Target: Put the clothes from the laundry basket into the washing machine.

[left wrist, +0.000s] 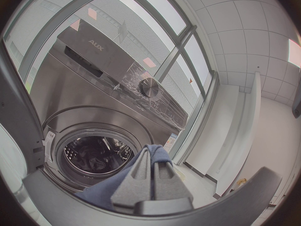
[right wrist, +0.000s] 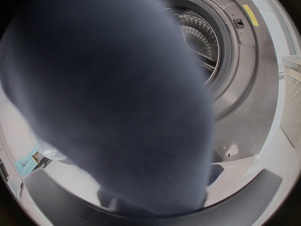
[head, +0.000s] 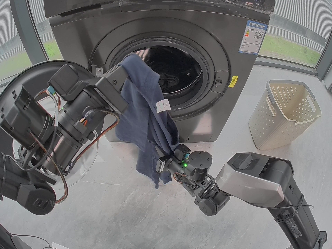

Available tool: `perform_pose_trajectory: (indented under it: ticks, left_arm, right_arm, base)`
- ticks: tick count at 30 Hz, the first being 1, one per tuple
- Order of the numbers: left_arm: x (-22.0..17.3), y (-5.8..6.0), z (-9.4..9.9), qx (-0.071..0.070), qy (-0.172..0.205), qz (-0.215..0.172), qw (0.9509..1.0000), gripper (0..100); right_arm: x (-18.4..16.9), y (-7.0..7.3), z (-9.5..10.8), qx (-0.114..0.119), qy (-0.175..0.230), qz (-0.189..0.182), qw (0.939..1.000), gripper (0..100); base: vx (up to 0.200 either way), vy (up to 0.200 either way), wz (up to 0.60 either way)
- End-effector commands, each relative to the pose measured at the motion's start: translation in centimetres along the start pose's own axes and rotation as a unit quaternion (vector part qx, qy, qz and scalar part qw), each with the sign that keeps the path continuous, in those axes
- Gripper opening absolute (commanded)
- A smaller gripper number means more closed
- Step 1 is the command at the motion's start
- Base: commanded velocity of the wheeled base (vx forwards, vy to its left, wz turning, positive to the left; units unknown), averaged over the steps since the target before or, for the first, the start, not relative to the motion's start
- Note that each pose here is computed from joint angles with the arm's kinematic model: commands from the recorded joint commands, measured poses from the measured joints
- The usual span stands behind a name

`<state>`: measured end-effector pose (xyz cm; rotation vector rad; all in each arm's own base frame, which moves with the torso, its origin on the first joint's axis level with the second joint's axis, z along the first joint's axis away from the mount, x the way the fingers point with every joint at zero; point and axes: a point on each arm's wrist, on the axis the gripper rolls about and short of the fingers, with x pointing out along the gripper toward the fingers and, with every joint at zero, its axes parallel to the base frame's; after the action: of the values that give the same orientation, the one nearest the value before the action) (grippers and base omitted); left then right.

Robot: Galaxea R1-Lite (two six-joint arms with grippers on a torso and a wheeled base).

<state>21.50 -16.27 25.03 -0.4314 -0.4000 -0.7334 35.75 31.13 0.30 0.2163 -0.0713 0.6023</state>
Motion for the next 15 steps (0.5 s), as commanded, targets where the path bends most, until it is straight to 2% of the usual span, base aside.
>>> perform_pose_trajectory:
  ticks: [1, 6, 7, 8, 9, 10, 12, 14, 15]
  left_arm:
    - [0.0, 0.2, 0.1, 0.002, -0.002, 0.004, 1.0, 0]
    - [-0.2, 2.5, 0.3, 0.021, 0.001, 0.038, 0.999, 0]
    - [-0.2, 2.5, 0.3, 0.021, 0.001, 0.038, 0.999, 0]
    - [-0.3, 3.6, 0.0, 0.028, 0.008, 0.056, 0.998, 0]
    - [-0.4, 4.3, -0.4, 0.032, 0.015, 0.067, 0.9972, 0]
    - [-0.4, 4.4, -0.6, 0.032, 0.017, 0.069, 0.997, 0]
    - [-0.5, 5.3, -1.9, 0.035, 0.037, 0.083, 0.9952, 0]
    - [-0.6, 5.6, -2.3, 0.035, 0.045, 0.087, 0.9945, 0]
    - [-0.9, 5.9, -3.2, 0.035, 0.063, 0.093, 0.9931, 0]
  right_arm:
    - [-0.2, -0.7, 1.3, 0.0, -0.009, -0.008, 0.9999, 0]
    - [-1.2, -2.6, 4.7, -0.003, -0.021, -0.031, 0.9993, 0]
    - [-1.2, -2.6, 4.7, -0.003, -0.021, -0.031, 0.9993, 0]
    - [-1.7, -3.3, 6.3, -0.004, -0.031, -0.04, 0.9987, 0]
    - [-1.9, -3.6, 7.4, -0.004, -0.038, -0.045, 0.9983, 0]
    - [-2.0, -3.7, 7.6, -0.005, -0.039, -0.046, 0.9982, 0]
    - [-2.5, -4.1, 9.8, -0.007, -0.055, -0.052, 0.9971, 0]
    - [-2.7, -4.2, 10.6, -0.007, -0.062, -0.053, 0.9966, 0]
    - [-3.0, -4.2, 12.0, -0.007, -0.073, -0.054, 0.9958, 0]
  base:
    - [0.0, 0.0, 0.0]
    - [0.0, 0.0, 0.0]
    - [0.0, 0.0, 0.0]
    - [0.0, 0.0, 0.0]
    - [0.0, 0.0, 0.0]
    - [0.0, 0.0, 0.0]
    - [0.0, 0.0, 0.0]
    - [0.0, 0.0, 0.0]
    - [0.0, 0.0, 0.0]
